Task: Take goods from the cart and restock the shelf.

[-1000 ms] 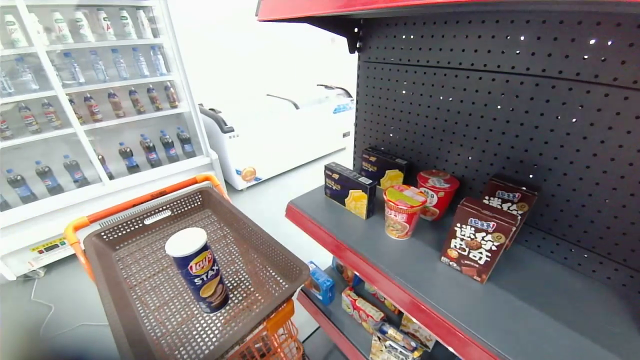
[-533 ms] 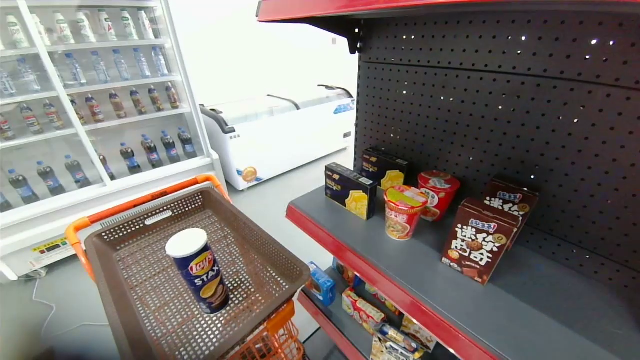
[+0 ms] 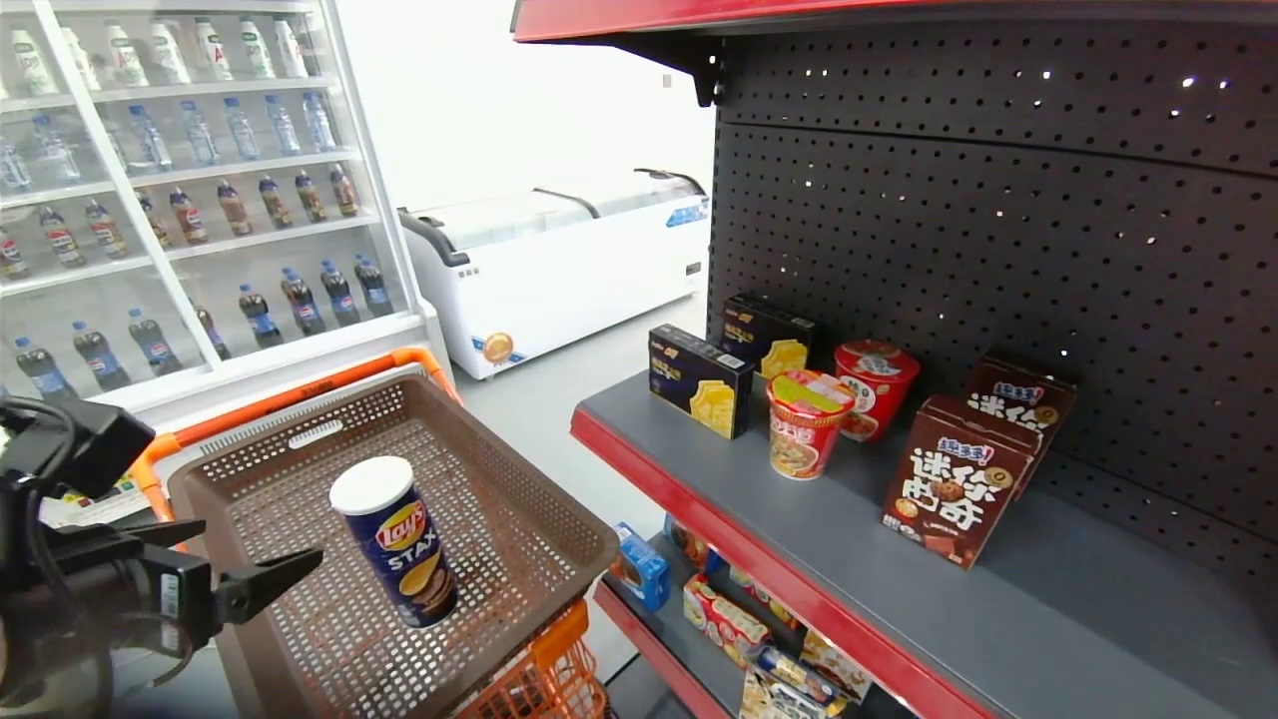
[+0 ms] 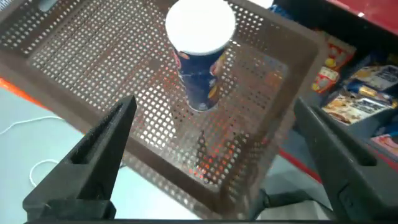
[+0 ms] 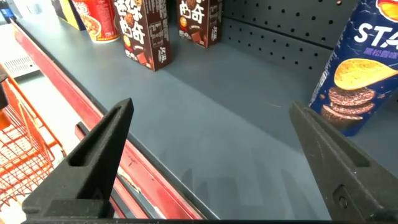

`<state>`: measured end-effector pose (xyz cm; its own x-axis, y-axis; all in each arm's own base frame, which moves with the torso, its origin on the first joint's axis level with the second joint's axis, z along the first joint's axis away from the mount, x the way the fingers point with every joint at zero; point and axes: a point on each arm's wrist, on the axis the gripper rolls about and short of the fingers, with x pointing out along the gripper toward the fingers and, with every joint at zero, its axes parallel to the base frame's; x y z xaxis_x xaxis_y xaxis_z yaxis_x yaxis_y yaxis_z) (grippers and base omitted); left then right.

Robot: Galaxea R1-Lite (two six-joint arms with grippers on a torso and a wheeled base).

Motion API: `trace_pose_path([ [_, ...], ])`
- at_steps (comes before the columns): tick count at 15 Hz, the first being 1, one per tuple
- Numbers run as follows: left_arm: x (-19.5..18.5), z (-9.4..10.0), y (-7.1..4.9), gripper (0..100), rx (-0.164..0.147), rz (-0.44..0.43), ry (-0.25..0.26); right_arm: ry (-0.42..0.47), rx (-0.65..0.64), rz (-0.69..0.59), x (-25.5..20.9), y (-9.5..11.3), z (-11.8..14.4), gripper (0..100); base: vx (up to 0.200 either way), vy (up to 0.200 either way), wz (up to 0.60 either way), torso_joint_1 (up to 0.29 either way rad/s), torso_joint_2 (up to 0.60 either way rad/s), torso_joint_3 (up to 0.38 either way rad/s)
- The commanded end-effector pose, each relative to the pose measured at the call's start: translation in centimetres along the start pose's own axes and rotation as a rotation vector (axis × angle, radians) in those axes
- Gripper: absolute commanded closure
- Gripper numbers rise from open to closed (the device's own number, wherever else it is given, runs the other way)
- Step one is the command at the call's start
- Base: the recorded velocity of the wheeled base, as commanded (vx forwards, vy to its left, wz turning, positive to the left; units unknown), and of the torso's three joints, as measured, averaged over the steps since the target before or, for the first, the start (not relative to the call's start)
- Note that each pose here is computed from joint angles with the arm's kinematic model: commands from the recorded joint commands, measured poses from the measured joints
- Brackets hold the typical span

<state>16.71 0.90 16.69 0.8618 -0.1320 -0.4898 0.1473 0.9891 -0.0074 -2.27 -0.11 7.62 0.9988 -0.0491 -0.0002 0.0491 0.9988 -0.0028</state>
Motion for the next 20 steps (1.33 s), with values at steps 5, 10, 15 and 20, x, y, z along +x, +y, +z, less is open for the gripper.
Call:
trace_pose_path([
  [5, 9.3, -3.7, 1.4, 0, -0.025, -0.037, 0.165, 0.001, 0.0, 0.002, 0.0, 0.0, 0.0, 0, 0.0, 0.0, 0.0, 0.0, 0.0, 0.0],
  [10, 13.0, -5.4, 1.1, 0, -0.011, -0.064, 0.16, 0.001, 0.0, 0.002, 0.0, 0.0, 0.0, 0, 0.0, 0.0, 0.0, 0.0, 0.0, 0.0],
  [15, 14.6, -7.9, 0.3, 0, 0.038, -0.082, 0.061, 0.001, 0.0, 0.002, 0.0, 0.0, 0.0, 0, 0.0, 0.0, 0.0, 0.0, 0.0, 0.0],
  [20, 16.0, -8.4, 0.2, 0, 0.063, -0.081, -0.035, 0.001, 0.0, 0.002, 0.0, 0.0, 0.0, 0, 0.0, 0.0, 0.0, 0.0, 0.0, 0.0],
])
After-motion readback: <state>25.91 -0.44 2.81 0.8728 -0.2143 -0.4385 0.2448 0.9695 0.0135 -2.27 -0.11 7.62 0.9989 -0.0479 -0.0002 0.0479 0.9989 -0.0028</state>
